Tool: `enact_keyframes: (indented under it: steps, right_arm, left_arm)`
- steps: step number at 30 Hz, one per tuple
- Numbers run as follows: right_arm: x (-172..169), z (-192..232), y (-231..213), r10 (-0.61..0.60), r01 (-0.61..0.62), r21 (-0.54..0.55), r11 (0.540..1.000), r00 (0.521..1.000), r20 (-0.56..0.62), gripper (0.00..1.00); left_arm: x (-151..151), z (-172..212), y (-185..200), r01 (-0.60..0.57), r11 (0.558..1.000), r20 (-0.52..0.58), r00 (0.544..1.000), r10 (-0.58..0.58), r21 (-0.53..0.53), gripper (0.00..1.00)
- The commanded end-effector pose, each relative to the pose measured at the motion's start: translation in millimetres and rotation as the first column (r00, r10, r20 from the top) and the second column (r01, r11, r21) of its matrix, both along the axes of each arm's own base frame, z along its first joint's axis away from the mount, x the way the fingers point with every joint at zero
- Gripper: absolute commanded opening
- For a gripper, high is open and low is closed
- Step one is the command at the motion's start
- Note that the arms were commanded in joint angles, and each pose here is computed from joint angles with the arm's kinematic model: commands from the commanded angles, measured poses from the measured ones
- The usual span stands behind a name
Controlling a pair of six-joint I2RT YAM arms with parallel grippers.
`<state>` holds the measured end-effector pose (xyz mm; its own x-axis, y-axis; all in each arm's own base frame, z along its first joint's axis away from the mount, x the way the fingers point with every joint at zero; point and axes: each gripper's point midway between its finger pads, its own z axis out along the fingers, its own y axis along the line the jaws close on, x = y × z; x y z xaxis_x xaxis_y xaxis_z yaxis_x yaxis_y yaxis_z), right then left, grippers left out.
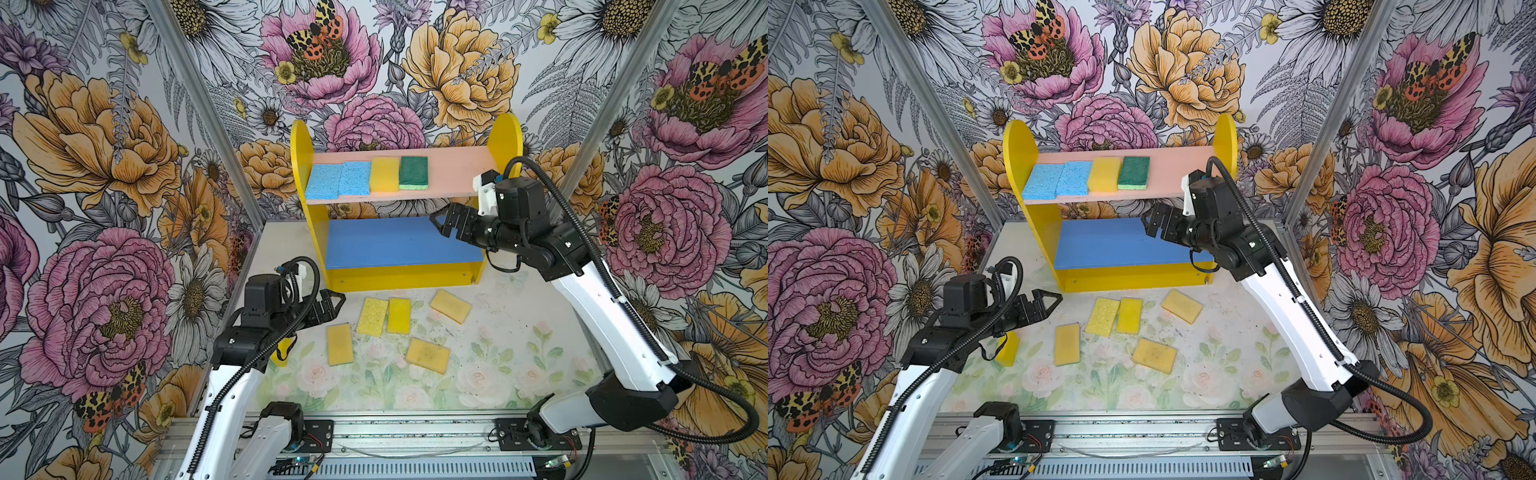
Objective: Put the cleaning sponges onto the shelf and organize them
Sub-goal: 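Open the right gripper and move it down toward the table sponges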
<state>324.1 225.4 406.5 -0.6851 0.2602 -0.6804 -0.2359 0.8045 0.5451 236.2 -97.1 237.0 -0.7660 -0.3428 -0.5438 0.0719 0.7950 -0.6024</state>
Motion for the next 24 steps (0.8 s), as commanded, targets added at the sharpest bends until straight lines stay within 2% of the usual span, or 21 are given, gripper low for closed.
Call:
enact_keyframes:
  steps: [1,6,11,16,20,24]
  right_arm:
    - [-12.1,-29.1,-9.9,-0.024,0.023,-0.097,0.995,1.0,-0.01,0.99]
    - [-30.5,-66.8,-24.1,-0.046,0.037,-0.161,0.986,0.998,-0.047,0.99]
    - [-43.7,-100.9,-26.9,-0.036,0.02,-0.153,0.988,0.995,-0.097,0.99]
    - [-56.7,-156.6,-15.4,0.003,-0.026,-0.107,0.994,0.976,-0.216,0.99]
    - [-66.4,-208.2,-21.4,-0.021,-0.025,-0.148,0.989,0.954,-0.301,0.99]
    - [-72.4,-238.9,-22.4,-0.029,-0.029,-0.158,0.987,0.935,-0.353,0.96]
  left_arm:
    - [-0.7,0.4,-6.7,0.005,0.997,0.002,1.0,-0.005,-0.074,0.99]
    - [-2.2,-11.4,-8.1,-0.004,0.995,-0.03,1.0,0.001,-0.096,0.99]
    - [-2.6,-20.4,-10.1,-0.02,0.991,-0.05,0.999,0.013,-0.133,0.99]
    - [-3.8,-29.7,-12.6,-0.039,0.983,-0.07,0.997,0.027,-0.178,0.99]
    - [-6.8,-33.6,-14.8,-0.05,0.976,-0.065,0.997,0.037,-0.21,0.99]
    - [-6.4,-36.3,-18.7,-0.054,0.968,-0.074,0.997,0.037,-0.244,0.99]
